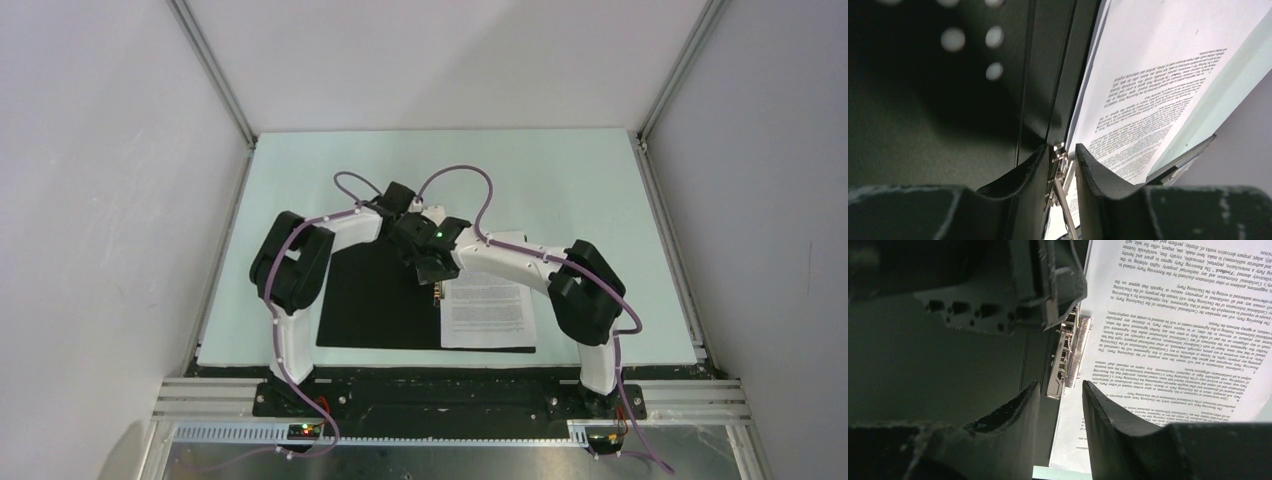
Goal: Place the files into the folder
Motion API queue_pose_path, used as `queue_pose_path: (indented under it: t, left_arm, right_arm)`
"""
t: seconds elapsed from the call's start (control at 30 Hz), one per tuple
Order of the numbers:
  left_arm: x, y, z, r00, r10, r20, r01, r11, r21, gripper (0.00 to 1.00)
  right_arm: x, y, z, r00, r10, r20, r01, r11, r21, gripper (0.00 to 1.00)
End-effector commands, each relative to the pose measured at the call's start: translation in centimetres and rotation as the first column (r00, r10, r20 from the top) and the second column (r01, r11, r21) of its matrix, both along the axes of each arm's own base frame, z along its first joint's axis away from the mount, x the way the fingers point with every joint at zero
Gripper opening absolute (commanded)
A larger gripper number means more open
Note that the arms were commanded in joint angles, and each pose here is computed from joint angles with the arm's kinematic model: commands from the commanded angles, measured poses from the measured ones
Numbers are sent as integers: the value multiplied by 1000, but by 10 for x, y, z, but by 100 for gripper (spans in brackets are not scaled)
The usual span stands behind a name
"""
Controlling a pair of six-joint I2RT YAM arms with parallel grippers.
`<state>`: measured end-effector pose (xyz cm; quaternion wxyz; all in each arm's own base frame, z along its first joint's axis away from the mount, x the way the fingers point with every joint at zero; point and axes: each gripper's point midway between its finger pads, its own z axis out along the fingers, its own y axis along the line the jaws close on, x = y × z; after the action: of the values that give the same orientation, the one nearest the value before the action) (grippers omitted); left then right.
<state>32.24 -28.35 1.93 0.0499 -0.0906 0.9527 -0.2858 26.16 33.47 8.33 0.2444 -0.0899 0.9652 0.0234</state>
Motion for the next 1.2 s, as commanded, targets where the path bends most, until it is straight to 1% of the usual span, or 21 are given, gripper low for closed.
queue_pose_path:
  t: [0.0,0.03,0.07,0.1,0.13,0.2,0.33,0.47,0.63,0.87,1.17]
  left_arm:
    - [-27,25,-28,988,137,-65,-125,979,162,33]
    - [-31,27,-30,985,159,-68,-146,974,172,33]
    - [-29,28,-30,977,202,-63,-188,964,186,33]
    - [-31,26,-28,976,212,-57,-198,962,187,33]
    - [-29,25,-27,968,245,-51,-231,954,190,34]
    - [-25,15,-20,965,260,-40,-250,952,175,34]
    - [-19,4,-11,960,279,-20,-272,949,159,34]
    - [-23,9,-9,954,300,-8,-294,940,170,33]
    - [-33,16,-12,937,348,-23,-338,923,187,31]
    - [-31,7,-7,918,396,-33,-386,907,168,31]
    - [-27,-10,-5,912,409,-36,-399,904,151,31]
  right_arm:
    - [6,-4,1,999,-26,36,25,999,23,41]
    - [5,-11,-3,999,-32,27,32,999,17,41]
    - [7,-12,1,999,-36,39,34,999,37,41]
    - [5,-18,-4,999,-39,29,39,999,30,41]
    - [7,-18,2,998,-41,41,39,998,54,41]
    - [7,-22,1,999,-39,37,36,997,67,42]
    - [7,-20,0,999,-4,40,2,998,70,42]
    - [6,-16,-3,999,13,35,-15,997,79,42]
    - [6,-13,-5,999,18,32,-20,996,91,42]
    - [0,-31,-14,1000,-6,24,5,997,80,37]
    - [2,-54,-21,999,-35,26,33,997,75,36]
